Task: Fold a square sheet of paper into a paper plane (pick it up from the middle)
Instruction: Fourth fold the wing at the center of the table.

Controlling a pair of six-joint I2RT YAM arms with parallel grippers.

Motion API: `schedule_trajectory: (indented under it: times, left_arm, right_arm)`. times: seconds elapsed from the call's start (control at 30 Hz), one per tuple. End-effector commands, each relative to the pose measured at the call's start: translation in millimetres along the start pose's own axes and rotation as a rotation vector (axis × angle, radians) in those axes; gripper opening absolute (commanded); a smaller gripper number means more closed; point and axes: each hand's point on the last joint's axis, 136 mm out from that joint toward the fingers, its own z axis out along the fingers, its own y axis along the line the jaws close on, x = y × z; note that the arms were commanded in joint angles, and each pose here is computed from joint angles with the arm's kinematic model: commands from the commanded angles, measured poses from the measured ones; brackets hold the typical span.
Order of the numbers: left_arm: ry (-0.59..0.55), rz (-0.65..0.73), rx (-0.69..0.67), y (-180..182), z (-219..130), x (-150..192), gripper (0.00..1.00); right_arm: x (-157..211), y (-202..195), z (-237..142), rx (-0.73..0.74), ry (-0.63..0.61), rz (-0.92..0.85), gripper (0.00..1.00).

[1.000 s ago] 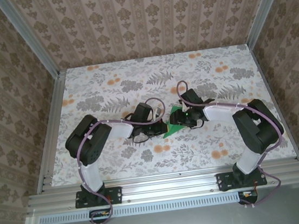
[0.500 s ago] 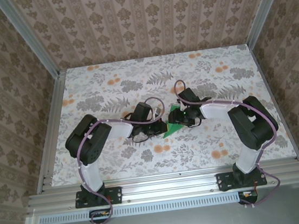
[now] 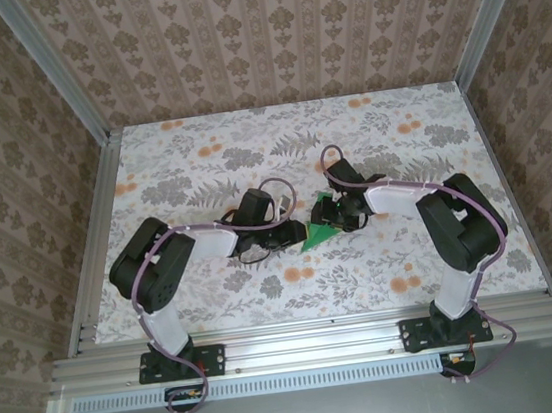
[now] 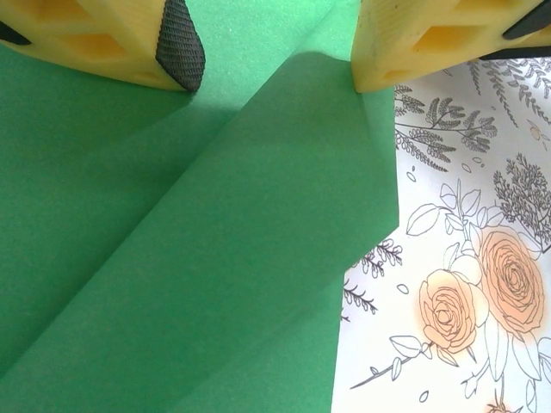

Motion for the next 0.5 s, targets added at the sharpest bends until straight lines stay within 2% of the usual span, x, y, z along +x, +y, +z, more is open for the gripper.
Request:
schedule_trajectory:
  times: [0.0, 0.2, 0.47]
  left_arm:
    - [-0.044, 0.026, -0.017, -2, -8, -6, 0.28]
    - [-0.069, 0.007, -0.046, 4, -4, -14, 0.29]
    - [-0.038, 0.015, 0.032, -9, 9, -21, 0.32]
  right_arm:
    - [31, -68, 19, 0.269, 0.096, 0.066, 0.56]
    - [35, -77, 20, 0.31, 0.112, 0.061, 0.56]
    - [36, -77, 21, 0.316, 0.125, 0.065, 0.56]
